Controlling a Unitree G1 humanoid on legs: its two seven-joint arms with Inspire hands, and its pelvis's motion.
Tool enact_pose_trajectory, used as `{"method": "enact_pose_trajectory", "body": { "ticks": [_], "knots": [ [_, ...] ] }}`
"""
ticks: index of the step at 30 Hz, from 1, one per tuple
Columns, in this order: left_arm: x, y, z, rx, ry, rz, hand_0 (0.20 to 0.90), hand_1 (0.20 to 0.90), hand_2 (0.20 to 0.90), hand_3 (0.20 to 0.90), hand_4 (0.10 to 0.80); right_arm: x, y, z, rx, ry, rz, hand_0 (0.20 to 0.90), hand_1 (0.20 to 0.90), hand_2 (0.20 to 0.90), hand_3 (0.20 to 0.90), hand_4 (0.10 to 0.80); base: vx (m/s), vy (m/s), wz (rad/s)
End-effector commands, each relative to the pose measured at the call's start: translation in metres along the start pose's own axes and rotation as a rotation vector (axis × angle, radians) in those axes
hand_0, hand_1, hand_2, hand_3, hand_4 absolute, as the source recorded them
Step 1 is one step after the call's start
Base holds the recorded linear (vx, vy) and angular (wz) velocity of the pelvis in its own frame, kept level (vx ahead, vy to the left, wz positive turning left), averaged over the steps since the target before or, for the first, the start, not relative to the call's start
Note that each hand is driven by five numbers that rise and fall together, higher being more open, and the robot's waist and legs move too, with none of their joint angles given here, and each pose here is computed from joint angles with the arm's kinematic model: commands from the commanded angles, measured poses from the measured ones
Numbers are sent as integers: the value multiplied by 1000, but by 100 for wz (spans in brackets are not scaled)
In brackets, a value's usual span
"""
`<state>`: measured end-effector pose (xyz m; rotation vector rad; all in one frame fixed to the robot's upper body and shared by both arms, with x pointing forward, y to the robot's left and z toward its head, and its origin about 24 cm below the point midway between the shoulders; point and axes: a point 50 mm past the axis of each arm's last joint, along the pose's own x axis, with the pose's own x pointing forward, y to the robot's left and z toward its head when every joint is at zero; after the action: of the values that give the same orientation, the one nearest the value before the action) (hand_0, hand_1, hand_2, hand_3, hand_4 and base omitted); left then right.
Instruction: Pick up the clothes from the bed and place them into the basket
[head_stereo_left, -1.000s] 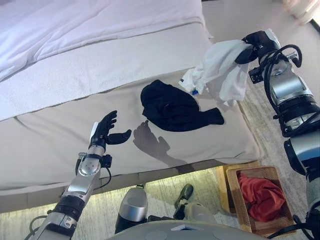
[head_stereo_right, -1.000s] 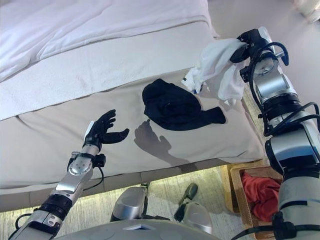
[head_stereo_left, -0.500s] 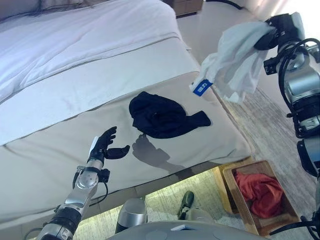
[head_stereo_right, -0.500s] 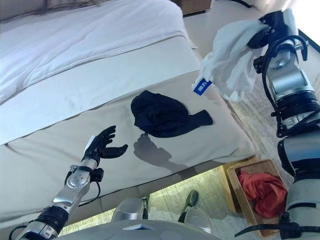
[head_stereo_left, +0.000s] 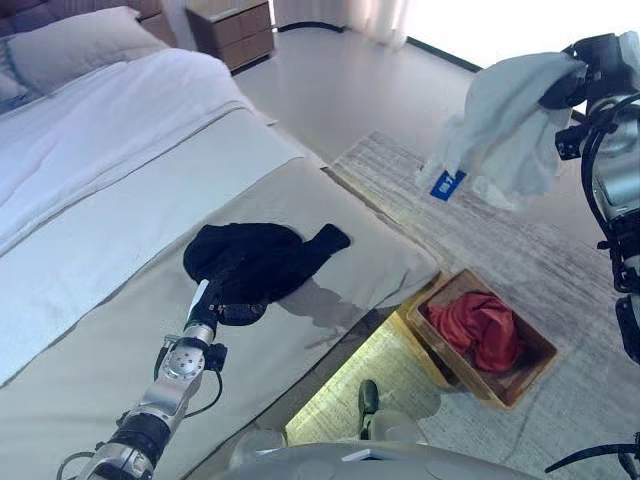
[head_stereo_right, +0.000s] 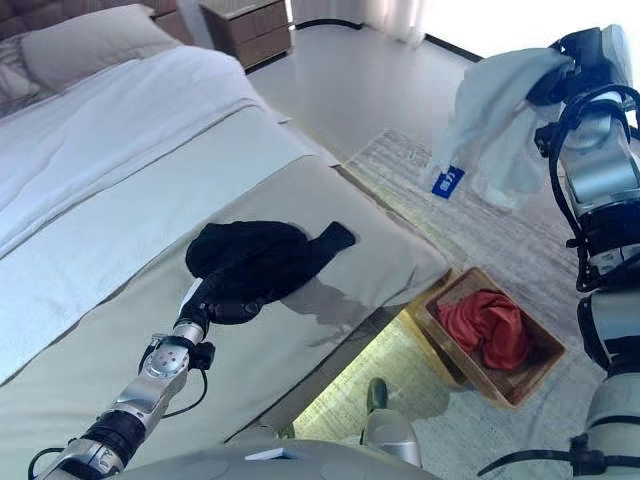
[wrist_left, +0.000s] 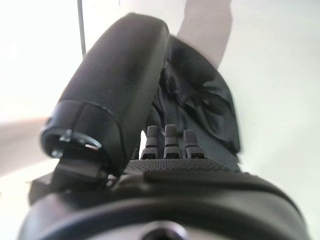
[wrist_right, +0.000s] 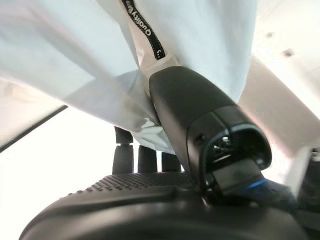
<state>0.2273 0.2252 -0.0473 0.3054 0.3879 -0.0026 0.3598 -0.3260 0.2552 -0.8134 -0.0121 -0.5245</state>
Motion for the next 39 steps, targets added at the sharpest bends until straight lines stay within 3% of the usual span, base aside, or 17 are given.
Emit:
{"method": "enact_pose_trajectory", "body": {
  "ticks": [1,16,34,35,36,38,39],
  "knots": [
    [12,-3,23,87,-116,-41,900,900,900,900,800,4,-45,13,-47,-94,-139,300,300,300,200,100,6,-78,-12],
    [15,-13,26,105,-111,-76,900,900,900,900,800,-7,-15,-60,-74,125,-47,300,300,300,200,100,-6,-65,-11],
    [18,-20,38,99,-151,-109,900,900,900,900,800,-15,-11,-110,-139,287,-10,300,300,300,200,100,-4,-17,0],
    [19,-20,39,98,-155,-110,900,900,900,900,800,-16,-11,-113,-147,301,-10,375,375,375,288,188,0,0,0],
    [19,-21,40,96,-158,-111,900,900,900,900,800,-17,-12,-116,-158,315,-13,387,387,387,302,202,0,0,0],
    [19,-22,40,92,-161,-114,900,900,900,900,800,-18,-14,-121,-176,335,-19,568,568,568,513,413,0,0,0],
    [19,-23,40,91,-161,-114,900,900,900,900,800,-18,-14,-122,-178,336,-21,771,771,771,749,649,0,0,0]
  ]
}}
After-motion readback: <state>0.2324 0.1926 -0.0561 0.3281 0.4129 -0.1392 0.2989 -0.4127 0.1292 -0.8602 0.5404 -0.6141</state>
